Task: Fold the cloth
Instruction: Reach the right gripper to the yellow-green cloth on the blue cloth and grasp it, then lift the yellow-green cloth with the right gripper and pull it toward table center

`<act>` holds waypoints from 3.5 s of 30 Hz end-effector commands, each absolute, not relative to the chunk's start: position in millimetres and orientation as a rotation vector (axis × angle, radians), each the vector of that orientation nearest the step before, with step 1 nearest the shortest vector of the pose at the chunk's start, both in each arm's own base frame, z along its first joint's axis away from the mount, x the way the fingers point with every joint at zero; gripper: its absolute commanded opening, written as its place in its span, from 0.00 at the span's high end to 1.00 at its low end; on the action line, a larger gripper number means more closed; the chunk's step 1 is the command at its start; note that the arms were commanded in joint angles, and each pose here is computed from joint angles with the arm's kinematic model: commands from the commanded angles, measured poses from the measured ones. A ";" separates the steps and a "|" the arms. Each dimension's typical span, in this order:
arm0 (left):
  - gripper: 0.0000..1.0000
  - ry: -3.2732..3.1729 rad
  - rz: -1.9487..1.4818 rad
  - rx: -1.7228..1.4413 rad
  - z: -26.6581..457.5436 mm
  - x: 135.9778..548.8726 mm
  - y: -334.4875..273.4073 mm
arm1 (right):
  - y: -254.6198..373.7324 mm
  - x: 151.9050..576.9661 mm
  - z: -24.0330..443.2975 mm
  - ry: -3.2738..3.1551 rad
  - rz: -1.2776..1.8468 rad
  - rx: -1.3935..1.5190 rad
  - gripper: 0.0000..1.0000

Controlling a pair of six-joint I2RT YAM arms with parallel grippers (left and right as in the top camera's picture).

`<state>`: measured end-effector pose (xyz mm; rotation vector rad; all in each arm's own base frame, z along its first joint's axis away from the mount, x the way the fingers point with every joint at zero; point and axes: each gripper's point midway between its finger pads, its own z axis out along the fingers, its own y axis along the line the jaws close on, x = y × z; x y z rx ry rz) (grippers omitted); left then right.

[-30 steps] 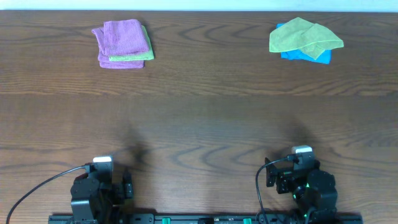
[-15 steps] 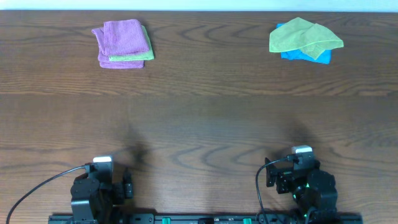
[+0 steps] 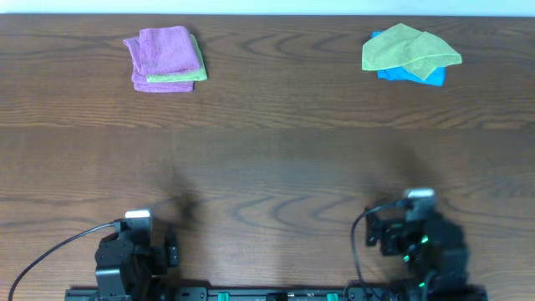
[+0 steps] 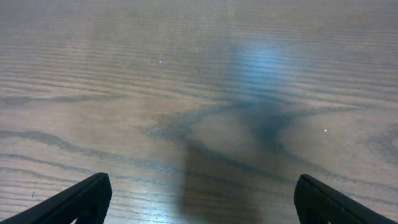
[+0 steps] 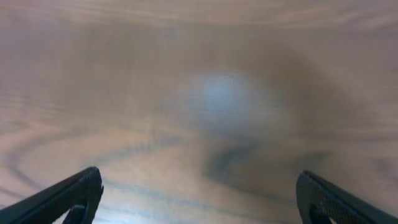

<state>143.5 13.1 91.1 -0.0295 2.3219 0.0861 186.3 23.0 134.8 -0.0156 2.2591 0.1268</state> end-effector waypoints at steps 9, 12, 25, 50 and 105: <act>0.05 2.371 0.128 -0.017 76.6 137.7 17.5 | -21.7 324.0 290.6 2.316 0.018 0.242 0.01; 0.05 2.371 0.128 -0.017 76.6 137.7 17.5 | -36.7 368.2 301.6 2.329 0.003 0.280 0.01; 0.05 2.371 0.128 -0.017 76.6 137.7 17.5 | -87.3 496.1 295.1 2.191 -0.161 0.284 0.01; 0.05 2.371 0.128 -0.017 76.6 137.7 17.5 | -126.9 604.8 109.7 2.222 -0.071 0.399 0.06; 0.05 2.371 0.128 -0.017 76.6 137.7 17.5 | 17.4 451.4 283.0 2.372 0.162 -0.122 0.98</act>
